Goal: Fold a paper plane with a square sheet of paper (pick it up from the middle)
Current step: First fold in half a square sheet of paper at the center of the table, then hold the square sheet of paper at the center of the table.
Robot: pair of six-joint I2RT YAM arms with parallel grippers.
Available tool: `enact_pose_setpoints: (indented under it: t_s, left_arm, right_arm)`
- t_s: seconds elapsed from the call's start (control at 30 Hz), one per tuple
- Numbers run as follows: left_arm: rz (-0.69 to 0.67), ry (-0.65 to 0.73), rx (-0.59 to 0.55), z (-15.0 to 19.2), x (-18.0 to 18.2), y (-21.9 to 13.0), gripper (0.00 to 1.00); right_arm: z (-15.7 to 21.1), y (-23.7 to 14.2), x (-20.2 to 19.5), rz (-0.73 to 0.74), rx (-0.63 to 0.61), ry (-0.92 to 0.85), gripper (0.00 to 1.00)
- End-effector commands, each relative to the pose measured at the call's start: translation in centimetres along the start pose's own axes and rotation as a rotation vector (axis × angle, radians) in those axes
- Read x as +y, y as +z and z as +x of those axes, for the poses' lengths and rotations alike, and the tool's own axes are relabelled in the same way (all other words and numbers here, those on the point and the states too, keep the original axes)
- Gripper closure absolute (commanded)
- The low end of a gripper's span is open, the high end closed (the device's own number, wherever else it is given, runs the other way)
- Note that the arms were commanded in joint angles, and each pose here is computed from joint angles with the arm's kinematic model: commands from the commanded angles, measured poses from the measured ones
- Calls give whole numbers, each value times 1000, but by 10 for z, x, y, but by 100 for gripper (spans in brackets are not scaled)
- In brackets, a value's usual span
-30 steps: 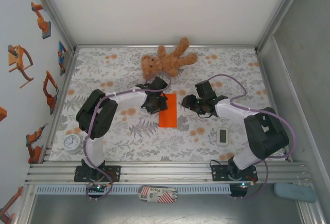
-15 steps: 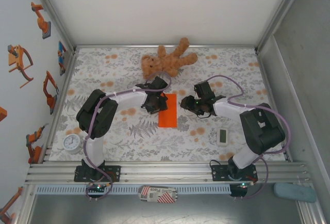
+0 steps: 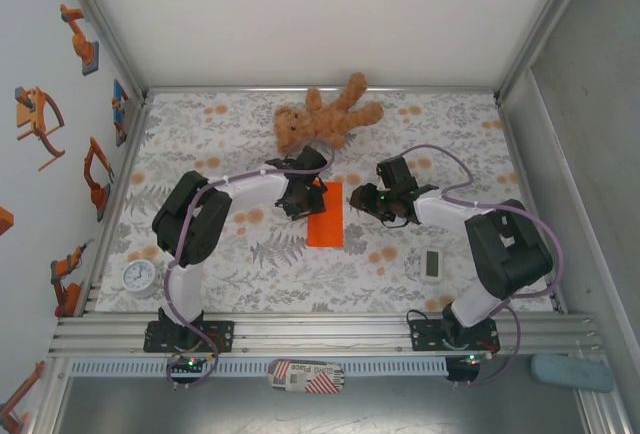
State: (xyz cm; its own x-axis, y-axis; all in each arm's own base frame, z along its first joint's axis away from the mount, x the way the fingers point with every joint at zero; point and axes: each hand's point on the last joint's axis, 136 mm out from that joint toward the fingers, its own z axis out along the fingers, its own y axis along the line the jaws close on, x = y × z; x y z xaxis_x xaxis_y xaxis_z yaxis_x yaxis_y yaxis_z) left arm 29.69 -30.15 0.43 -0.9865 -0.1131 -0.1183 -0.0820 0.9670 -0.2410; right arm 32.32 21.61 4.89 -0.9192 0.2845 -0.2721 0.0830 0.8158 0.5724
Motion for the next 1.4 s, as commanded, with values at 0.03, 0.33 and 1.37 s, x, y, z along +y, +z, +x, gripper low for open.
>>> enact_pose_setpoints:
  t_s: [0.03,0.33,1.37]
  left_arm:
    - [-208,10,281,79,73,90,57]
    - [-243,-4,308,84,80,95,56]
    - [-267,24,345,91,87,105,55]
  right_arm:
    - [-4,1,3,-19,-2,-12,53]
    - [-3,4,11,-67,10,-14,60]
    - [24,44,42,-248,189,0,91]
